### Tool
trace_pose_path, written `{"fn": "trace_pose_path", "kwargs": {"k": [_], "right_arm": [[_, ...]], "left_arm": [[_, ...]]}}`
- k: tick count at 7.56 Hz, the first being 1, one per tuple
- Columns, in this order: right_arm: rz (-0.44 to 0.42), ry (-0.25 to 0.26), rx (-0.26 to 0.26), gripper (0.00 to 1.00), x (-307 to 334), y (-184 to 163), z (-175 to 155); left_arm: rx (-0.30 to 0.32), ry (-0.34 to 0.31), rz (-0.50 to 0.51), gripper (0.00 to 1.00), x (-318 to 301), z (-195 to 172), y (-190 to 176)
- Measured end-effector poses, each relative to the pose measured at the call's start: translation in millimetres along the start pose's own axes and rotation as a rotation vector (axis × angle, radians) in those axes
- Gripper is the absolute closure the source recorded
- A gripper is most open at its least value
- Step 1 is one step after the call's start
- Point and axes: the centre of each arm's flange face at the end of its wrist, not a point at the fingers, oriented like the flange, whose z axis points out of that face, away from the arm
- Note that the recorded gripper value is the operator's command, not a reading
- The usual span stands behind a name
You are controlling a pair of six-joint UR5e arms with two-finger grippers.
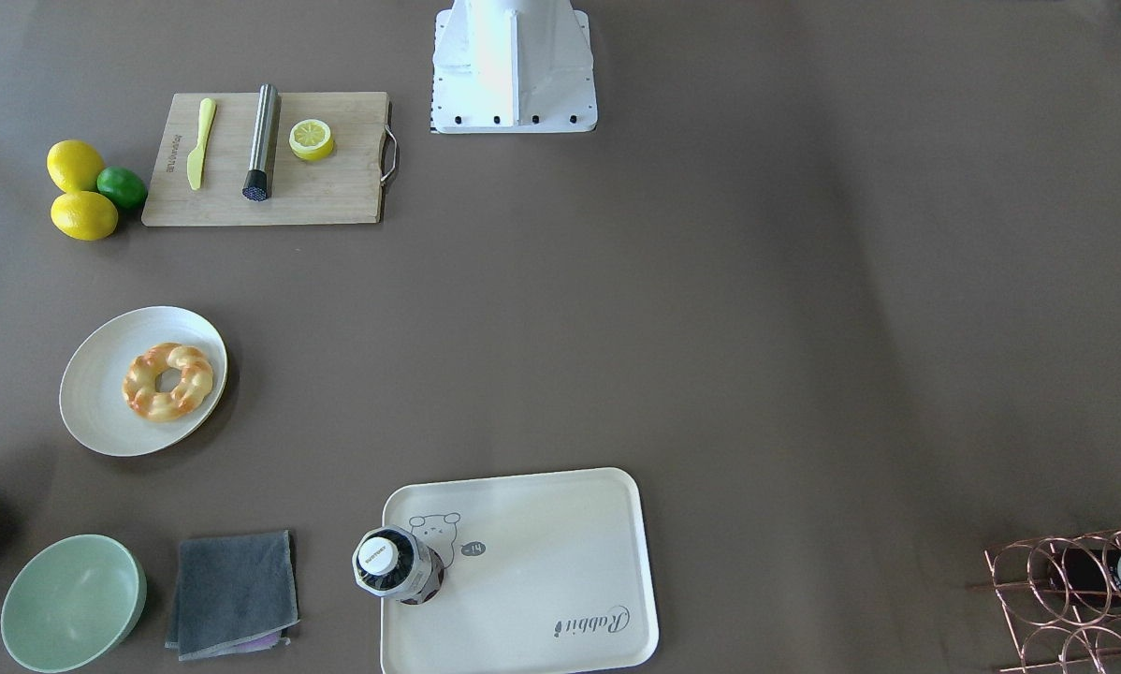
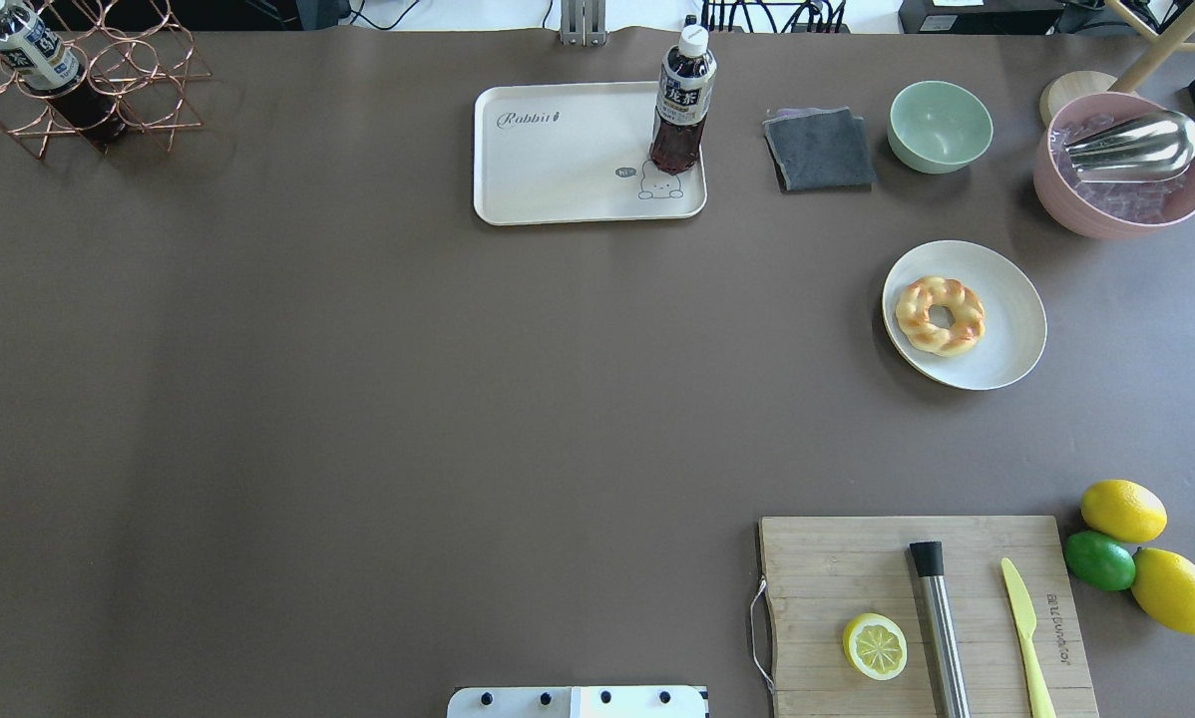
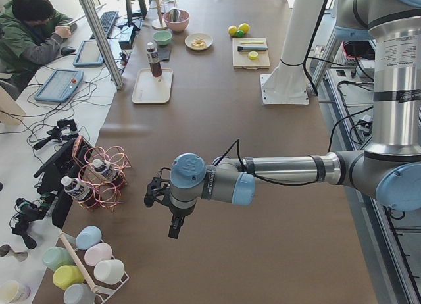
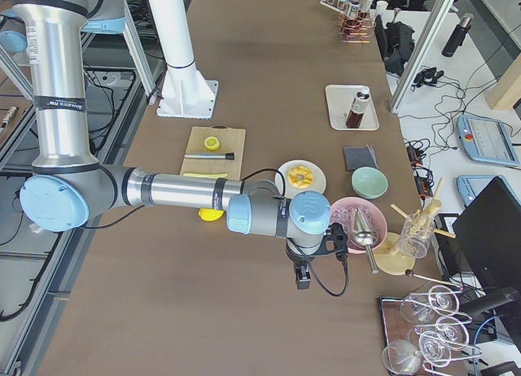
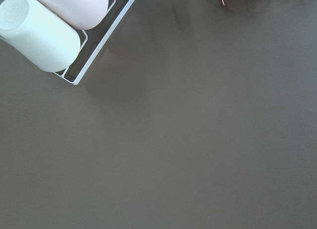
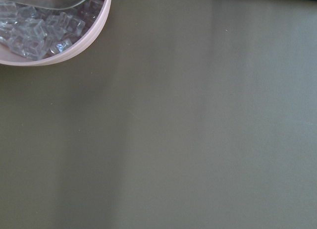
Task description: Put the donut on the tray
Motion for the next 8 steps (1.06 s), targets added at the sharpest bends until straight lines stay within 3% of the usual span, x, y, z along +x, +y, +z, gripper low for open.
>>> {"fn": "trace_pose_path", "kwargs": {"k": [4,8], "right_arm": [[0.006,0.001,0.000,0.00,0,-1,0],[-0.033,0.001,0.050,0.00,-21,-9,-21]], "left_arm": [[-0.002,0.013,0.023,0.02,7,5,-2],[0.065,0.014,0.101,0.01,26,-6,-27]]}}
